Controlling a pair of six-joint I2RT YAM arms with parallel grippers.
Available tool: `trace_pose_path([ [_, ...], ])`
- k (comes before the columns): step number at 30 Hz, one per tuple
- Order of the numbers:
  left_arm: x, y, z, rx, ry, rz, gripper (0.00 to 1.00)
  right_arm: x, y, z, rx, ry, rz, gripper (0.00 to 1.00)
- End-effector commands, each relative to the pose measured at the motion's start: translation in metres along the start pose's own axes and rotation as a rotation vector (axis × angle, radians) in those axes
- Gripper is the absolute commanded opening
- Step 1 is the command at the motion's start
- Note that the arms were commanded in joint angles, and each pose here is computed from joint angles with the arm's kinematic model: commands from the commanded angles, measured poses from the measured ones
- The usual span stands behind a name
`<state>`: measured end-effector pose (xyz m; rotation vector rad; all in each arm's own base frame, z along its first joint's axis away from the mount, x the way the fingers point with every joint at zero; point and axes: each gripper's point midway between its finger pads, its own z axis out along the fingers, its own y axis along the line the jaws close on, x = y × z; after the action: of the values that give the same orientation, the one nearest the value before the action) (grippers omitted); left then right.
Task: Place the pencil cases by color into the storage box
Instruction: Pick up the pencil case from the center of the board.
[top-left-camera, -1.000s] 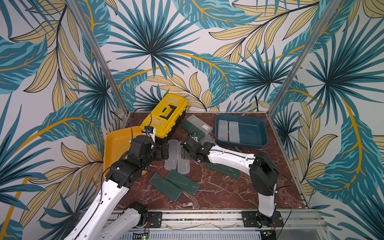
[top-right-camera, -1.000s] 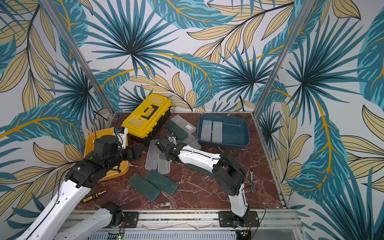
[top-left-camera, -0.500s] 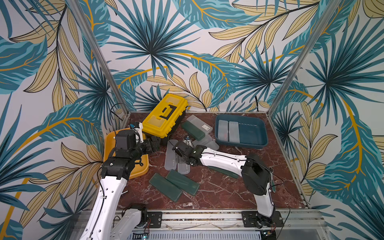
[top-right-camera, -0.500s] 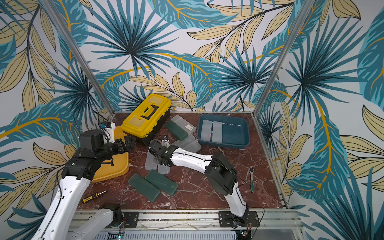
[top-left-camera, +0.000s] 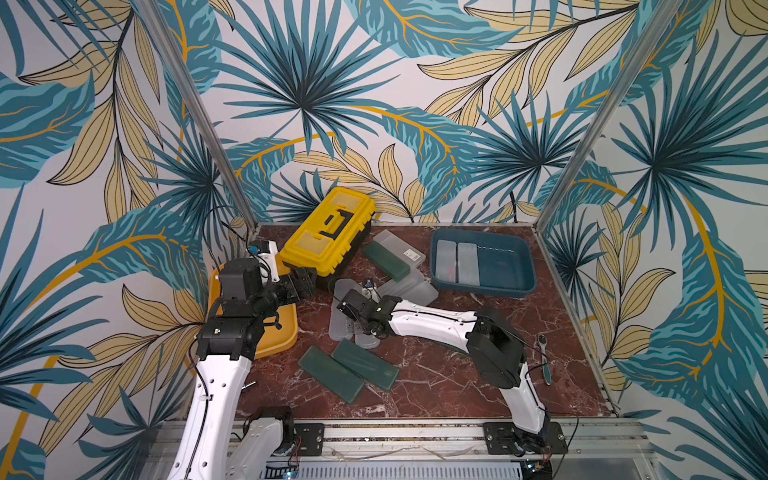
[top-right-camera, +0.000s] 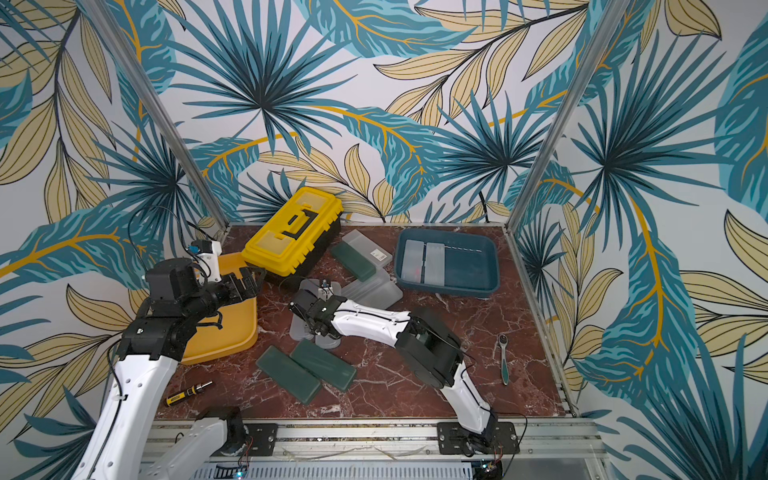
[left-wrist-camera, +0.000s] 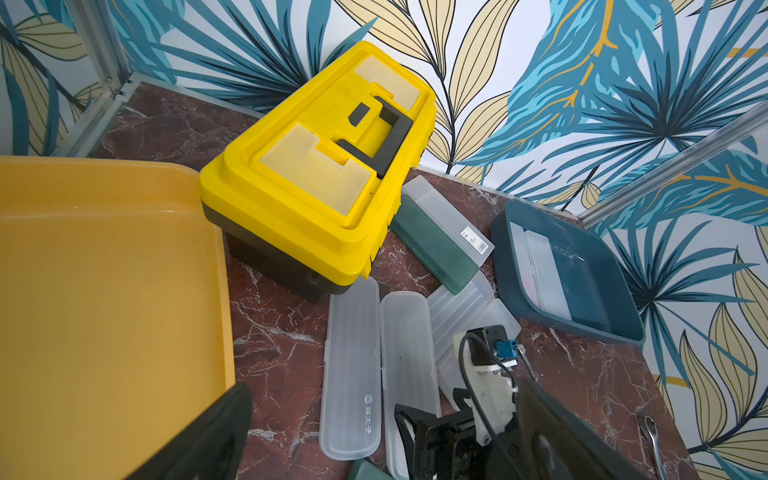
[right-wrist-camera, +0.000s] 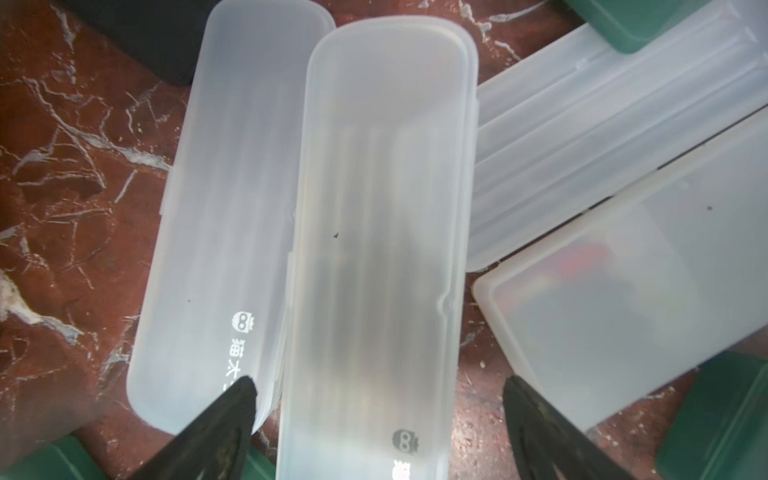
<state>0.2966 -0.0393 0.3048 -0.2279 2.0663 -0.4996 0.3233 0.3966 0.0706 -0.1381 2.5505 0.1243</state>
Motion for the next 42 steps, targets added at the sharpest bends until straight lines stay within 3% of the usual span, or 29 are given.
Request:
trace_pose_path([
  [1, -0.010, -0.006, -0.006, 0.028, -0.044, 0.009, 1.00, 0.005, -0.002, 0.005, 0.041, 0.011, -0.006, 0.93],
  [27, -0.010, -0.004, -0.007, 0.018, -0.061, 0.007, 1.00, 0.027, -0.008, 0.032, 0.161, 0.065, -0.050, 0.88],
  [42, -0.010, -0.002, -0.007, 0.013, -0.061, 0.003, 1.00, 0.036, -0.009, 0.042, 0.156, 0.075, -0.045, 0.76],
])
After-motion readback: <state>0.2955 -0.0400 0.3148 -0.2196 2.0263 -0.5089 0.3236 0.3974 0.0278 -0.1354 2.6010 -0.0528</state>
